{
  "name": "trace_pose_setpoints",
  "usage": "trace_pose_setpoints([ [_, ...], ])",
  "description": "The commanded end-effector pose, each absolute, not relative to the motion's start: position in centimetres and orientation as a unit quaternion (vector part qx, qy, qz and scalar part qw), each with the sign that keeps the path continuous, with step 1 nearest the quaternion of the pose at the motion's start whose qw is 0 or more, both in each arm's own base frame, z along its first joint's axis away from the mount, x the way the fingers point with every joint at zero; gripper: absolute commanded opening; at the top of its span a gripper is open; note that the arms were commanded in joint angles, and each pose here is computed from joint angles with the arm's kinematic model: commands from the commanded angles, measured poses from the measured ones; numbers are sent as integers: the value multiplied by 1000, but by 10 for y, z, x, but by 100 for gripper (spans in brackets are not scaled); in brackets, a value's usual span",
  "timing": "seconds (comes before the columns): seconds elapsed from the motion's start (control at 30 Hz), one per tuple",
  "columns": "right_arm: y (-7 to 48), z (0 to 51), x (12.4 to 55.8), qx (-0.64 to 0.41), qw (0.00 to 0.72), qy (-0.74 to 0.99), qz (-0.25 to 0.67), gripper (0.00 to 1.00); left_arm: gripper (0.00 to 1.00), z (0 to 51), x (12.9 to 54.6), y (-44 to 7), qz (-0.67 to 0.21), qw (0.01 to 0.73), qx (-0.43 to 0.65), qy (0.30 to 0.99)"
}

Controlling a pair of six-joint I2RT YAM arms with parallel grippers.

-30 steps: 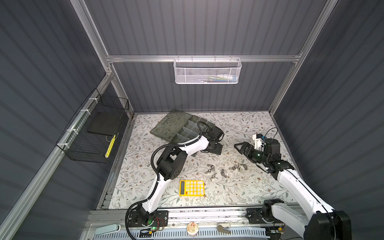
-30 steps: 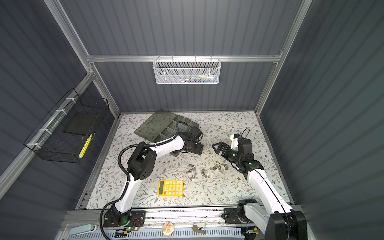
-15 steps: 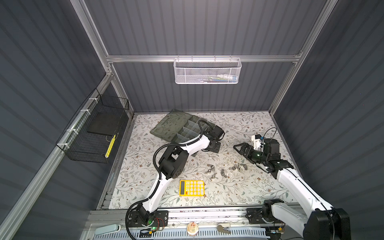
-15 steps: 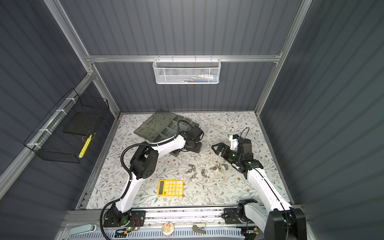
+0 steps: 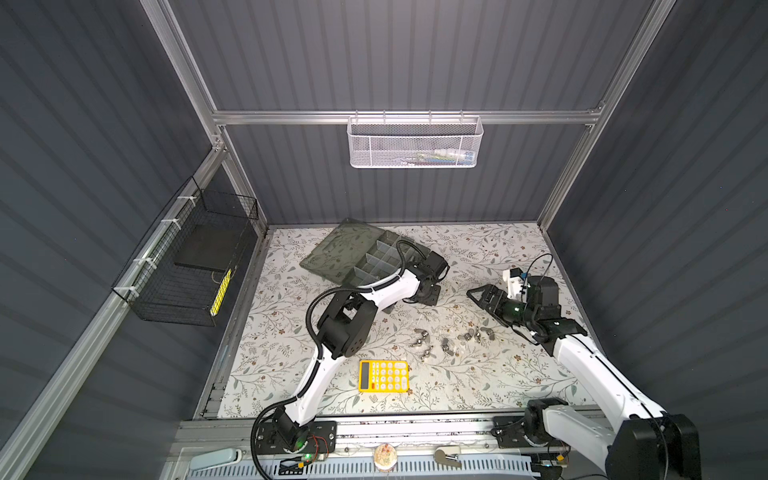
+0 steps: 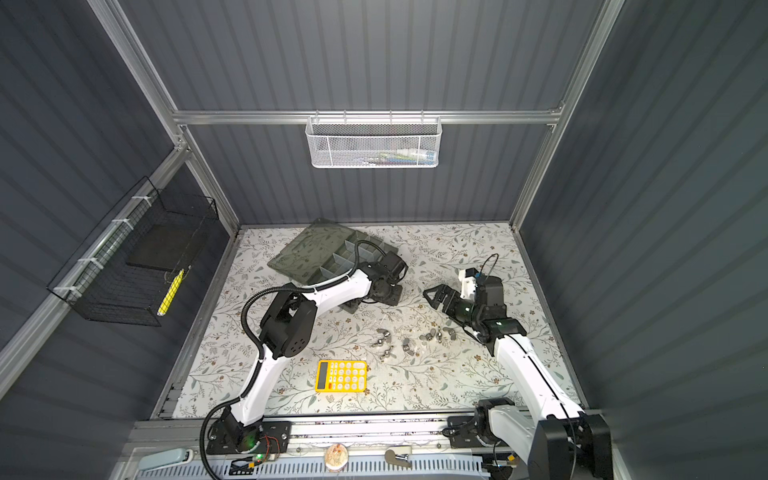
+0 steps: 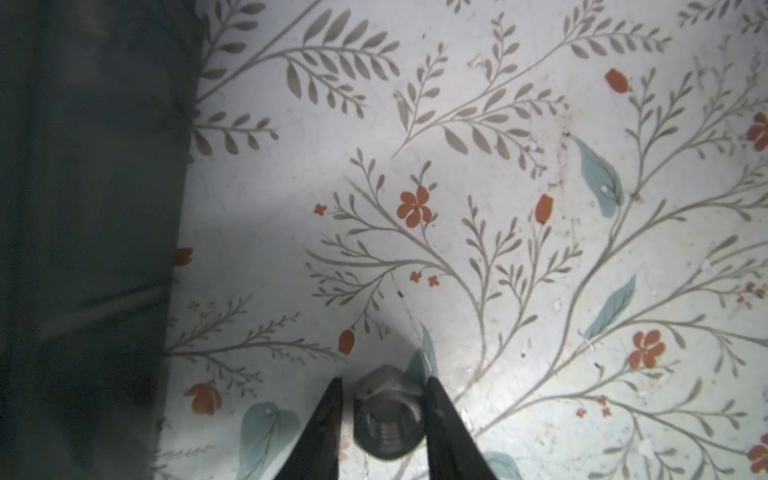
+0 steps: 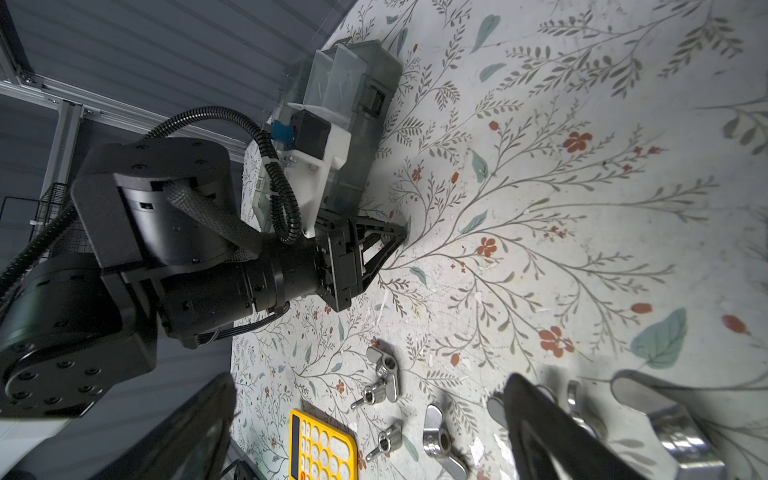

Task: Sort the screws and nuts into containers
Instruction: 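Close the left gripper on the dark nut beside the organizer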

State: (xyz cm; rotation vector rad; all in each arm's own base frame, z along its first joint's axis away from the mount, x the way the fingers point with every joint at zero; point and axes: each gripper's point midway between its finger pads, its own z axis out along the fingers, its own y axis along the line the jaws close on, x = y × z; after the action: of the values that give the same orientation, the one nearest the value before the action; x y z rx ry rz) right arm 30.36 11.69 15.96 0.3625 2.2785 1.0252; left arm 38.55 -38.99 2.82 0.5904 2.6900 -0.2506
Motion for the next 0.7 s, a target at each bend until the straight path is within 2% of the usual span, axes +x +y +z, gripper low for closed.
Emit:
trace_pose_setpoints([
  [0.0,118,169,310,138,311,852,397,99,26,9,368,-381,-77,146,219,962],
  [0.2,119,171,314,141,311,849,403,99,22,17,359,-380,-93,142,223,960],
  [0.67,125,192,315,123,323,839,420,99,20,77,369,-406,-199,157,193,948],
])
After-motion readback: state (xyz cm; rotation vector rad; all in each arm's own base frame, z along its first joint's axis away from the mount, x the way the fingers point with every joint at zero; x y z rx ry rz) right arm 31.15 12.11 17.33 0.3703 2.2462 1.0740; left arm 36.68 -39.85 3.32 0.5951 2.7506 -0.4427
